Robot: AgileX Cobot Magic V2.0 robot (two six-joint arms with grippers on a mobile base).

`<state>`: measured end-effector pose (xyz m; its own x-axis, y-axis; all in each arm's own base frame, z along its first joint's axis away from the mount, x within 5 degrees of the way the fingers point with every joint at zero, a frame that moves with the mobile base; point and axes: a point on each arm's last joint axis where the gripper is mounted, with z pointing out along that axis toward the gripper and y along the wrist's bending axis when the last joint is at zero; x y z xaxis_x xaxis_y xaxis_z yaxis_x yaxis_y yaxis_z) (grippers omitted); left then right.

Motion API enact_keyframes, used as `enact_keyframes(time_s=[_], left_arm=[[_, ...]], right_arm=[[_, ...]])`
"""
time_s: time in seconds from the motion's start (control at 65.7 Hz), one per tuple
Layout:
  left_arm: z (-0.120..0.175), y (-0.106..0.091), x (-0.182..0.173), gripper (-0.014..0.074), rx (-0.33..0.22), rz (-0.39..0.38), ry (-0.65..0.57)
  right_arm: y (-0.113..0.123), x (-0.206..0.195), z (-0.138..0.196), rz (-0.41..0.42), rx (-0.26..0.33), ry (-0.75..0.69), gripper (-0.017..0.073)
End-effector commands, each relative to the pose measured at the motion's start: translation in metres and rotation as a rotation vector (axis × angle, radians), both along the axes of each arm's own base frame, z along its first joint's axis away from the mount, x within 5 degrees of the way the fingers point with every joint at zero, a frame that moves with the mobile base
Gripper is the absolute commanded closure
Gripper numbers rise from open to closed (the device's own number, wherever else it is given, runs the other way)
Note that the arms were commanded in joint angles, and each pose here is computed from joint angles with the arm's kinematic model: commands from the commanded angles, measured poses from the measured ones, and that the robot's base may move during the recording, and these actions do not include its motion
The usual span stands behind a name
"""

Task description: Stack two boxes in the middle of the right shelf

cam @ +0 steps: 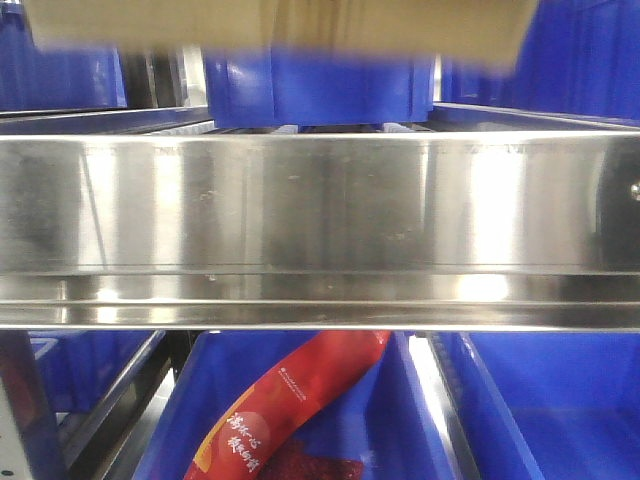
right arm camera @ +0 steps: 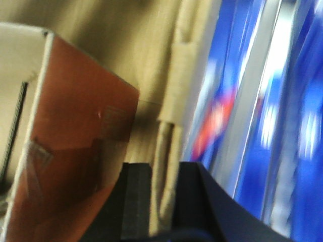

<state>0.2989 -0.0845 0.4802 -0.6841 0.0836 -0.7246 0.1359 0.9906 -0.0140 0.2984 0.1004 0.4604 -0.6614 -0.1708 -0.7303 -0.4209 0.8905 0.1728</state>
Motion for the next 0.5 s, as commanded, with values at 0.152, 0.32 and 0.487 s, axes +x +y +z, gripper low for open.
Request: enact_keyframes(time_s=[0.152, 0.32, 0.487], left_arm=[[-0.029, -0.003, 0.039, 0.0705, 0.100, 0.033, 0.034], [-0.036, -0.005, 0.044, 0.0638, 0.094, 0.027, 0.056], [-0.035, -0.005, 0.044, 0.0276, 0.093, 0.027, 0.053]], right_arm=[[0.004, 0.028, -0.031, 0.012, -0.049, 0.101, 0.0711], [0.006, 0.033, -0.037, 0.014, -0.055, 0.122, 0.0540], [0.005, 0.031, -0.032, 0.007, -0.044, 0.093, 0.0126]])
